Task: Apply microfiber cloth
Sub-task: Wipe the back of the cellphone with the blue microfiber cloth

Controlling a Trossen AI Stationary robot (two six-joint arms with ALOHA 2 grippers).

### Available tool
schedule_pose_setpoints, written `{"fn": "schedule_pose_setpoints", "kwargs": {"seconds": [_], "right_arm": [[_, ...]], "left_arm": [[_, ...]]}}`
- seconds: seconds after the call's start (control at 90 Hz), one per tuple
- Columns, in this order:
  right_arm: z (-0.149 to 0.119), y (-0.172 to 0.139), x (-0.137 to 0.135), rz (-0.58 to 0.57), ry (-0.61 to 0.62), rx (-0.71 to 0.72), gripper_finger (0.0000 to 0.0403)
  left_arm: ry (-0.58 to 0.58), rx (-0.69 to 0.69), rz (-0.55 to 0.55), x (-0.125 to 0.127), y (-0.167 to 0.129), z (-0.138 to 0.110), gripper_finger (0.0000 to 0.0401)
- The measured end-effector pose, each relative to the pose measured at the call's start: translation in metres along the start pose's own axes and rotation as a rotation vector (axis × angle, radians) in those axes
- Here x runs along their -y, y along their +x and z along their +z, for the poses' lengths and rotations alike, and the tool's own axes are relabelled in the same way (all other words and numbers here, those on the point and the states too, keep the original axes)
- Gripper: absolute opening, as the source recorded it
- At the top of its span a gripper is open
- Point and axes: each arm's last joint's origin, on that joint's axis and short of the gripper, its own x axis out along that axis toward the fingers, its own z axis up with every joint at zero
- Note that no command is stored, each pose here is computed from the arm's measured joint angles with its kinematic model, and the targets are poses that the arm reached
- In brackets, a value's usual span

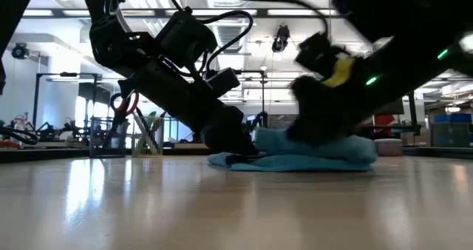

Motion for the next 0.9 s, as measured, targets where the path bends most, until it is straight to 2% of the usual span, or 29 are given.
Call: {"fn": "schedule_pose_setpoints", "kwargs": {"seconds": [0.1, 0.278, 0.422, 0.622, 0.811, 0.9], "right_arm": [[-0.006, 0.019, -0.001, -0.008, 0.075, 0.071, 0.0000], [-0.017, 0.027, 0.004, -0.107, 0.090, 0.106, 0.0000], [-0.021, 0.017, 0.018, -0.230, 0.103, 0.062, 0.0000], [-0.023, -0.006, 0.037, -0.386, 0.021, -0.048, 0.0000], [-0.021, -0.034, 0.052, -0.444, -0.058, -0.167, 0.0000], [-0.011, -0.040, 0.045, -0.389, -0.019, -0.126, 0.0000]], "left_arm": [[-0.009, -0.006, 0.000, 0.000, 0.000, -0.001, 0.0348], [-0.013, -0.007, -0.005, 0.000, -0.001, -0.001, 0.0348], [-0.014, -0.013, -0.008, -0.001, -0.002, -0.006, 0.0348], [-0.019, -0.019, -0.008, -0.002, -0.004, -0.011, 0.0348], [-0.017, -0.020, -0.007, -0.002, -0.004, -0.012, 0.0348], [-0.027, 0.000, -0.009, -0.002, -0.005, -0.010, 0.0348]]}}
